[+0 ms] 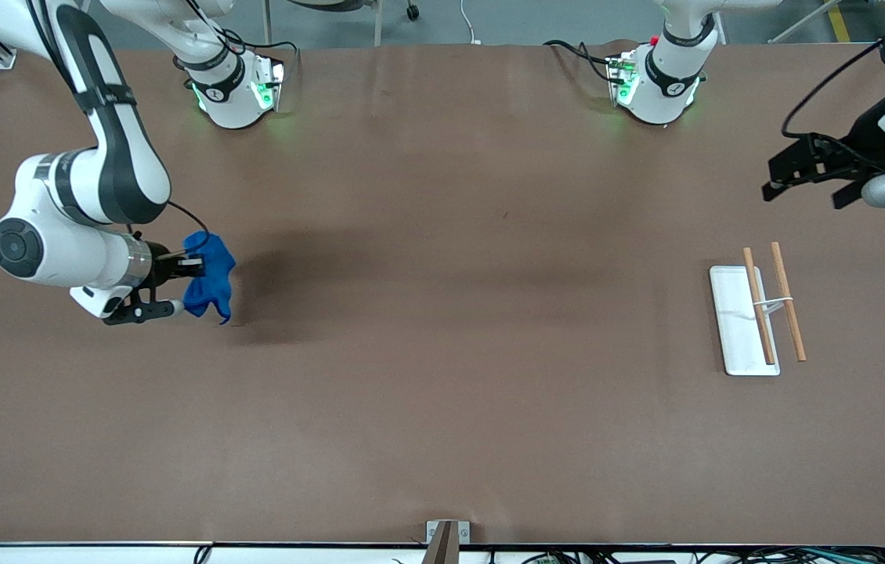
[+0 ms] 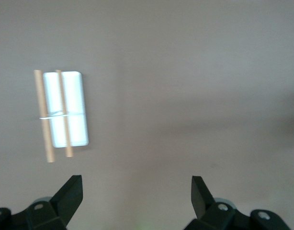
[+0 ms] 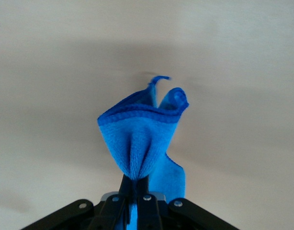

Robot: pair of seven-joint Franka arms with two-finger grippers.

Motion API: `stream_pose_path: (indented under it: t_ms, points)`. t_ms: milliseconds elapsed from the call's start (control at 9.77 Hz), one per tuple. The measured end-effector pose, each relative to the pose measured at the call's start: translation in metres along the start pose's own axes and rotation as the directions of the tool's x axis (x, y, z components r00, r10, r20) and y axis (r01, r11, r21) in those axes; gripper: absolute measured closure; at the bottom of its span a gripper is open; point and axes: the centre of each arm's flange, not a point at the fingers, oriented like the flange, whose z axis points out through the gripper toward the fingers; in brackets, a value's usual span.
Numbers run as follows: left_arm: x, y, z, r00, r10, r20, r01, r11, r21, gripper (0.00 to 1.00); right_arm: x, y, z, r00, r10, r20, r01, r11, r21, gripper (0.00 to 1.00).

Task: Right arm passes towel to left arm to hang
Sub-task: 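Lift the towel with the right gripper while the left gripper approaches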

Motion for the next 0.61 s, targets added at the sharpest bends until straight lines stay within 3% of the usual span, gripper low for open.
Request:
stream_pose_path:
  t_ms: [102, 307, 409, 614]
  points:
    - [-0.005, 0.01, 0.004, 0.999, 0.025, 0.046, -0.021, 0.997, -0.081, 0.0, 0.003, -0.028, -0.01, 1.0, 0.0, -0.013, 0.001, 0.993, 0.116, 0.93]
    - [-0.016, 0.028, 0.022, 0.975, 0.176, 0.136, -0.139, 0.959, -0.248, 0.0, 0.006, -0.09, -0.021, 0.999, -0.006, -0.041, 0.02, 0.941, 0.337, 0.93]
    - [-0.02, 0.034, 0.035, 0.956, 0.244, 0.16, -0.183, 0.928, -0.324, 0.0, 0.005, -0.123, -0.025, 0.999, -0.011, -0.046, 0.03, 0.895, 0.445, 0.93]
    - [-0.027, 0.05, 0.068, 0.935, 0.29, 0.204, -0.142, 0.833, -0.534, 0.0, -0.001, -0.188, -0.031, 0.999, -0.026, -0.04, 0.045, 0.778, 0.626, 0.93]
